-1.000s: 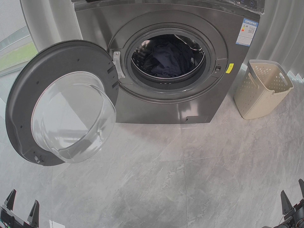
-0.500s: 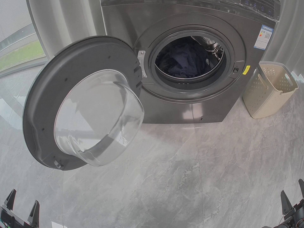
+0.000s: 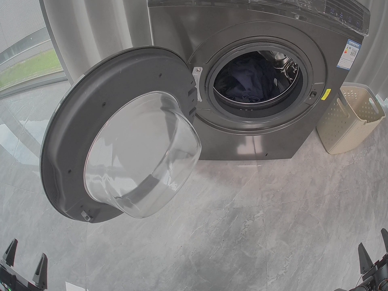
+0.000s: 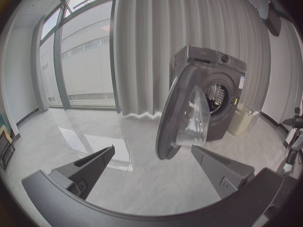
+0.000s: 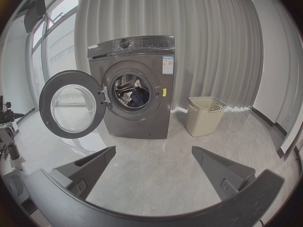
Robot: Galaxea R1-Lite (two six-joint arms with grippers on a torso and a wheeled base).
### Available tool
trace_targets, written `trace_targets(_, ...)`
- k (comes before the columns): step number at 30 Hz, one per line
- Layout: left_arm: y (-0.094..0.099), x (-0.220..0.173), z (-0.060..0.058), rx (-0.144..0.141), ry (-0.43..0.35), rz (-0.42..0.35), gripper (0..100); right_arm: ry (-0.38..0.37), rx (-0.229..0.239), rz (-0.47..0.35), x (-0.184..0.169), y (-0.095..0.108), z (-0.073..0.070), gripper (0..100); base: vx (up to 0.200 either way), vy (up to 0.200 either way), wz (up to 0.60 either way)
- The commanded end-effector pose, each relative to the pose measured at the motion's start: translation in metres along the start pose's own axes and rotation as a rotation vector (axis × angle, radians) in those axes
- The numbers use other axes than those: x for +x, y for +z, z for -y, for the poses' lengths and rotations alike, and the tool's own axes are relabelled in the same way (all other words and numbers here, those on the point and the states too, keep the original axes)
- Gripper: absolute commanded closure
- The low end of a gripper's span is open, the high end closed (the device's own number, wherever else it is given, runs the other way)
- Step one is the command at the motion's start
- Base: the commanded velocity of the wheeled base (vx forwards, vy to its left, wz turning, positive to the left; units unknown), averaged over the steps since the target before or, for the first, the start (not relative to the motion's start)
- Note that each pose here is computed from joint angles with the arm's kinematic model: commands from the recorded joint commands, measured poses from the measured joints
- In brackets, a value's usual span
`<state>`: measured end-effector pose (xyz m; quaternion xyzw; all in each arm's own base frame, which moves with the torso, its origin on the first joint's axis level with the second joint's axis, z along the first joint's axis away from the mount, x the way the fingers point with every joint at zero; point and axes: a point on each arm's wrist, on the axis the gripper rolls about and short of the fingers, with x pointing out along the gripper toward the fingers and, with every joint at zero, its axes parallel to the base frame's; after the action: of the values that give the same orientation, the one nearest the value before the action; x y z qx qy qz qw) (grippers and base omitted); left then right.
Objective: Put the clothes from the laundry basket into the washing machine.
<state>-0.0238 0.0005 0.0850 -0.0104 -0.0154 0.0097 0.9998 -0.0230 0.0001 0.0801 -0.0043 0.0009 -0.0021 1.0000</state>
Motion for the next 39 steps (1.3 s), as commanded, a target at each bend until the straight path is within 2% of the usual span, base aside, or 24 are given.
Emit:
trace_targets(1, 0.057, -0.006, 0.001, -0.025, -0.049, 0.089, 0, -0.002, 0.001, -0.003, 0.000, -0.005, 0.000, 0, 0.000, 0.000, 0.00)
trace_targets(3, 0.063, 0.002, 0.002, -0.023, -0.082, 0.036, 0, -0.002, 0.001, -0.003, 0.000, -0.005, 0.000, 0, 0.000, 0.000, 0.00)
trace_targets(5, 0.075, 0.022, 0.005, -0.034, -0.179, -0.054, 0, -0.002, 0.001, -0.003, 0.000, -0.005, 0.000, 0, 0.000, 0.000, 0.00)
trace_targets(7, 0.085, 0.035, 0.007, -0.043, -0.232, -0.074, 0, -0.002, 0.001, -0.003, 0.000, -0.005, 0.000, 0, 0.000, 0.000, 0.00)
trace_targets(9, 0.094, 0.048, 0.009, -0.055, -0.247, -0.093, 0, -0.002, 0.001, -0.003, 0.000, -0.005, 0.000, 0, 0.000, 0.000, 0.00)
trace_targets(10, 0.102, 0.057, 0.010, -0.063, -0.250, -0.094, 0, -0.002, 0.001, -0.003, 0.000, -0.005, 0.000, 0, 0.000, 0.000, 0.00)
trace_targets(16, 0.123, 0.095, 0.016, -0.065, -0.295, -0.118, 0, 0.000, 0.002, -0.003, 0.000, -0.005, 0.000, 0, 0.000, 0.000, 0.00)
trace_targets(19, 0.128, 0.106, 0.017, -0.066, -0.310, -0.123, 0, 0.000, 0.002, -0.003, 0.000, -0.005, 0.000, 0, 0.000, 0.000, 0.00)
trace_targets(24, 0.133, 0.130, 0.022, -0.066, -0.377, -0.111, 0, 0.000, 0.002, -0.001, 0.000, -0.005, 0.000, 0, 0.000, 0.000, 0.00)
trace_targets(27, 0.132, 0.135, 0.028, -0.066, -0.465, -0.124, 0, 0.000, 0.001, -0.001, 0.000, -0.005, 0.000, 0, 0.000, 0.000, 0.00)
trace_targets(28, 0.132, 0.135, 0.028, -0.066, -0.470, -0.124, 0, 0.000, 0.001, -0.001, 0.000, -0.005, 0.000, 0, 0.000, 0.000, 0.00)
trace_targets(31, 0.133, 0.131, 0.039, -0.067, -0.593, -0.123, 0, 0.000, 0.002, -0.001, 0.000, -0.005, 0.000, 0, 0.000, 0.000, 0.00)
trace_targets(32, 0.133, 0.131, 0.040, -0.067, -0.603, -0.122, 0, 0.000, 0.001, -0.001, 0.000, -0.005, 0.000, 0, 0.000, 0.000, 0.00)
trace_targets(34, 0.140, 0.125, 0.048, -0.072, -0.689, -0.095, 0, 0.000, 0.002, -0.001, 0.000, -0.005, 0.000, 0, 0.000, 0.000, 0.00)
trace_targets(39, 0.154, 0.115, 0.058, -0.114, -0.810, -0.052, 0, 0.000, 0.002, -0.001, 0.000, -0.005, 0.000, 0, 0.000, 0.000, 0.00)
